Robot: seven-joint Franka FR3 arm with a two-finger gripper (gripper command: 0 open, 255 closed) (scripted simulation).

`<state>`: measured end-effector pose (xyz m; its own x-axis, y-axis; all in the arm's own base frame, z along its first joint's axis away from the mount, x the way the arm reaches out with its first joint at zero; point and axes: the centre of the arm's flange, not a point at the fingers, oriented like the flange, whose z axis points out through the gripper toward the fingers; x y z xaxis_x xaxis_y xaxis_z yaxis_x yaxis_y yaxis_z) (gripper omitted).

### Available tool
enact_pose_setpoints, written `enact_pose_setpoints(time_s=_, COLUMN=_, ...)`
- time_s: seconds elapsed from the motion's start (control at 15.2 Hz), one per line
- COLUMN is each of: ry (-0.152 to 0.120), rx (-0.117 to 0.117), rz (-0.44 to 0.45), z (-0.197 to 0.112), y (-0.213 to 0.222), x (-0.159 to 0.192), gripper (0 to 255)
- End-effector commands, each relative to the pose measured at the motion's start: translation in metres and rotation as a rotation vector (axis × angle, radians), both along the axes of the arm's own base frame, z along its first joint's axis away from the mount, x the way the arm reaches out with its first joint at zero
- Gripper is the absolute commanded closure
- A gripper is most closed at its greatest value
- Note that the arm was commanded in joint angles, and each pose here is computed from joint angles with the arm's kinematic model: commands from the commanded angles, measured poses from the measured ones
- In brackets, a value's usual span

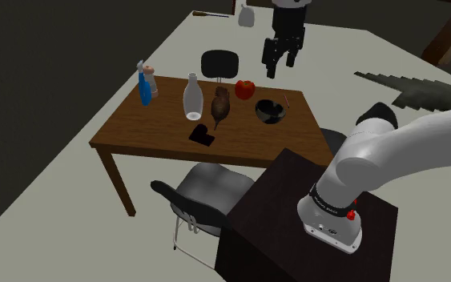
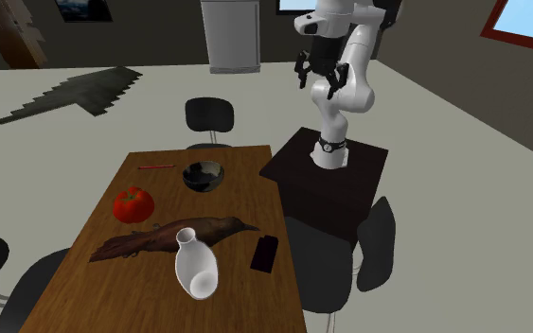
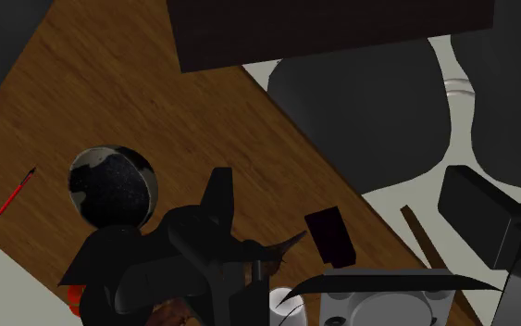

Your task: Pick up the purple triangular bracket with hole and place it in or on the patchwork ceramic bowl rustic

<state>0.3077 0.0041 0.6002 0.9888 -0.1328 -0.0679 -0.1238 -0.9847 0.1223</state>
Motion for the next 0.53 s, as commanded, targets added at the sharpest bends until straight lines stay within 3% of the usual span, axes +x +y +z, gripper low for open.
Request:
enact_pose_setpoints(time_s=0.0, ry=0.0, rx=0.0, rz=0.0, z=0.0, y=0.0, x=0.0, gripper=0)
enact_pose_setpoints(time_s=0.46, ry=-0.018, rx=0.022, rz=0.01, z=-0.073, y=-0.005, x=0.053, gripper=0)
